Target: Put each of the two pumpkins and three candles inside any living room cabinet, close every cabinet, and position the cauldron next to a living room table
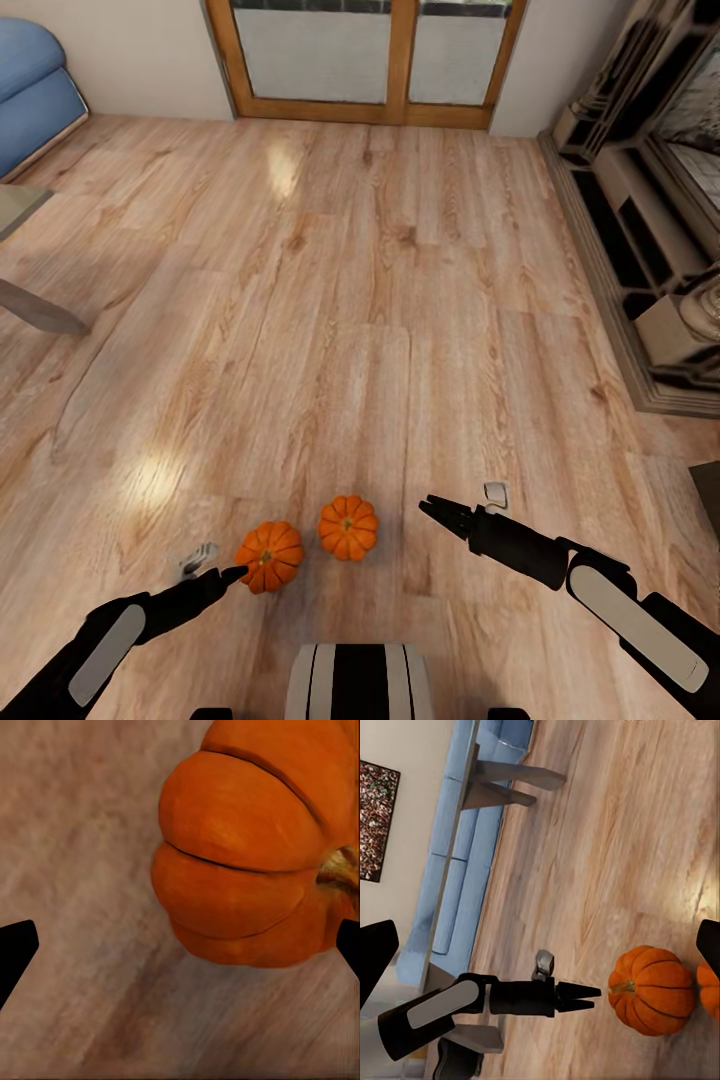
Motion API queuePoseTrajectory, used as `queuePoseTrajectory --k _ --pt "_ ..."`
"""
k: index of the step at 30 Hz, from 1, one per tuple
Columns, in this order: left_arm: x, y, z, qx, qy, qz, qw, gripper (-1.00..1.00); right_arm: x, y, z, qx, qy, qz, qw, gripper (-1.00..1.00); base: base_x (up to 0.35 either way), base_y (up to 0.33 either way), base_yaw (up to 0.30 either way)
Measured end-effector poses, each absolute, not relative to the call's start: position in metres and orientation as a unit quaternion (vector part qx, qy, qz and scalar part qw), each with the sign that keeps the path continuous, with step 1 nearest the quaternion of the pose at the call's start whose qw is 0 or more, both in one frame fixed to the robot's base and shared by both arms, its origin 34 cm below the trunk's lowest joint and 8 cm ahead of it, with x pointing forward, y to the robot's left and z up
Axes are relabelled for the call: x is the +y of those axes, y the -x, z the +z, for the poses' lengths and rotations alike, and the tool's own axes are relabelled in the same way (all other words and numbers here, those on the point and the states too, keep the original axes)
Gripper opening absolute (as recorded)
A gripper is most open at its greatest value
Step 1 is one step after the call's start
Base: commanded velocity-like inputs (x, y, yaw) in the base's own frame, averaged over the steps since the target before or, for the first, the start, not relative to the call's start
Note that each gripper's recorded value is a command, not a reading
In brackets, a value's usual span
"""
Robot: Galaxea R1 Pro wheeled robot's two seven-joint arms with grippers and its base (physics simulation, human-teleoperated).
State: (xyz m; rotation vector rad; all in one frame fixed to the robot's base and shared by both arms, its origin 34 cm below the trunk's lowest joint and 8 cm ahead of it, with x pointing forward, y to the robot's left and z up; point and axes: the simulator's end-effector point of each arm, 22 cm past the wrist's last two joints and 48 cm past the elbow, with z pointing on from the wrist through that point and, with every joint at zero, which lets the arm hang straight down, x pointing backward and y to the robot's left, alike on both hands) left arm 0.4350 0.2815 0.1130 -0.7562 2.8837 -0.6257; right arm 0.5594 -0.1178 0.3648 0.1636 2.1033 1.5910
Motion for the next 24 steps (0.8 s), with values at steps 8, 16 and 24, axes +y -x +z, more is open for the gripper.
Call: queuePoseTrajectory --k 8,16,24 --pt "0.2791 -0.4347 0.1130 0.946 0.246 -0.207 0.047 1.00 -0.1176 -0.5592 0.3647 0.771 -0.060 0.583 0.247 1.00 0.014 -0.014 0.000" --pt "0.2790 -0.4347 0.1130 0.946 0.246 -0.207 0.047 1.00 -0.1172 -0.5592 0.3648 0.771 -0.060 0.584 0.247 1.00 0.100 -0.001 0.000" --pt "0.2790 -0.4348 0.1130 0.946 0.246 -0.207 0.047 1.00 -0.1169 -0.5591 0.3649 0.771 -0.060 0.584 0.247 1.00 0.081 0.000 0.000"
